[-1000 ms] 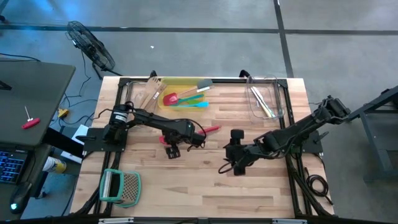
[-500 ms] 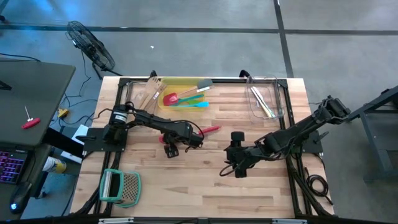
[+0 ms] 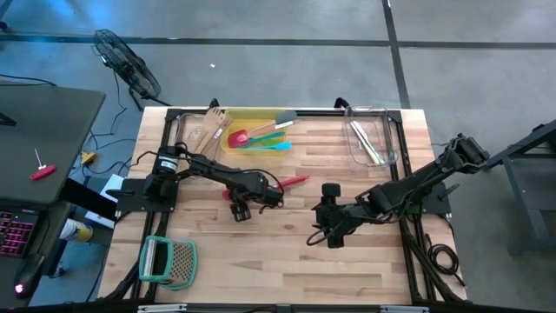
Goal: Pick & Place Kitchen Items
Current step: Put the red serving spoon into the left transparent bin
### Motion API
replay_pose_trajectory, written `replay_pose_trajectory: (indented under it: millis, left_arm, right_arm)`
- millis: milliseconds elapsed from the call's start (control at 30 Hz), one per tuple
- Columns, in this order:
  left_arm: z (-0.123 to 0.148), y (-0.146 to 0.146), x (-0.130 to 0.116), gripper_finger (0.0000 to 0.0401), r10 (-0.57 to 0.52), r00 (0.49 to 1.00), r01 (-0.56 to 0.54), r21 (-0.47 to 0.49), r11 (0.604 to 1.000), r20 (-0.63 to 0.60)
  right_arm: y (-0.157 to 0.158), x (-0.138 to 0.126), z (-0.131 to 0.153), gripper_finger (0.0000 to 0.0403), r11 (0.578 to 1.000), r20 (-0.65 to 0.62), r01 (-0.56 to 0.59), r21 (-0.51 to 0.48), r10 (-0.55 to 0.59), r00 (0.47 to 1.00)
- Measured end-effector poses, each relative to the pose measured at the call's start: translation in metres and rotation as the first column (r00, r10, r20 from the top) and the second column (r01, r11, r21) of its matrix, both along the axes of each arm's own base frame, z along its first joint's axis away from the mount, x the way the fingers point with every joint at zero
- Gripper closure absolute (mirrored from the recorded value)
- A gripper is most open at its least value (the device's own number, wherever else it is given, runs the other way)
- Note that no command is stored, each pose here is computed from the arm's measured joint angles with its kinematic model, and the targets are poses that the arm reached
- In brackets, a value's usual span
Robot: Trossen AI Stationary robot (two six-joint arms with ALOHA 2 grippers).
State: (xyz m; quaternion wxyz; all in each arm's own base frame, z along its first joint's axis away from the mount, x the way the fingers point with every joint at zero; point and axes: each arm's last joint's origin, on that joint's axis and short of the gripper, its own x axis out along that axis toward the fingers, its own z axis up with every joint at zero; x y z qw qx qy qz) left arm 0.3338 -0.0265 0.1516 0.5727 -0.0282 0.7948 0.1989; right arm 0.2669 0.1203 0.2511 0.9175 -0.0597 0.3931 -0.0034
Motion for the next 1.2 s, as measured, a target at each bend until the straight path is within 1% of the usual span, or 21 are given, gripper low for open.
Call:
replay_pose_trajectory:
  millis: [133,267,367,467,500,700,800,867,933,1000,1100,1200]
  left_arm:
    - [-0.006,0.000,-0.002,0.0179,-0.002,1.000,0.002,-0.004,1.000,0.008]
    - [-0.008,0.000,-0.002,0.0236,-0.001,1.000,0.001,-0.015,1.000,0.012]
    - [-0.008,0.000,-0.002,0.0291,0.000,1.000,0.000,-0.024,1.000,0.013]
    - [-0.008,0.000,-0.003,0.0361,-0.027,1.000,0.027,-0.033,0.999,0.001]
    - [-0.008,0.000,-0.003,0.0375,-0.038,0.999,0.038,-0.045,0.998,-0.002]
    - [-0.006,-0.001,-0.004,0.0376,-0.033,0.999,0.032,-0.059,0.998,-0.011]
    - [-0.003,-0.003,-0.004,0.0376,-0.022,0.999,0.018,-0.094,0.995,-0.037]
    - [0.002,-0.006,-0.001,0.0376,-0.023,0.999,0.021,-0.108,0.994,-0.022]
    - [0.009,-0.012,0.005,0.0376,-0.030,1.000,0.031,-0.130,0.991,0.006]
    - [0.020,-0.017,0.010,0.0376,-0.053,0.998,0.055,-0.122,0.991,0.024]
    - [0.038,-0.026,0.019,0.0376,-0.091,0.993,0.098,-0.095,0.991,0.073]
    - [0.061,-0.035,0.020,0.0376,-0.133,0.989,0.135,-0.032,0.990,0.067]
  right_arm:
    - [0.000,0.000,0.000,0.0184,1.000,0.001,-0.002,-0.006,0.002,1.000]
    - [0.000,0.000,0.000,0.0184,1.000,0.001,-0.005,-0.009,0.005,1.000]
    - [0.000,0.000,0.000,0.0184,1.000,0.001,-0.005,-0.009,0.005,1.000]
    - [0.000,0.000,0.000,0.0184,1.000,0.002,-0.004,-0.011,0.004,1.000]
    - [0.000,0.000,0.000,0.0184,1.000,0.002,-0.003,-0.011,0.003,1.000]
    - [0.000,0.000,0.000,0.0184,1.000,0.002,-0.004,-0.011,0.004,1.000]
    - [0.000,0.000,0.000,0.0184,1.000,0.002,-0.004,-0.011,0.004,1.000]
    - [0.000,0.000,0.000,0.0184,1.000,0.004,-0.004,-0.010,0.004,1.000]
    - [0.000,0.001,0.001,0.0184,1.000,0.016,-0.014,-0.010,0.014,1.000]
    - [0.002,0.002,0.002,0.0184,0.999,0.030,-0.029,-0.014,0.030,0.999]
    - [0.003,0.002,0.003,0.0184,0.999,0.035,-0.049,-0.025,0.050,0.998]
    - [0.003,0.002,0.003,0.0184,0.998,0.033,-0.054,-0.024,0.055,0.998]
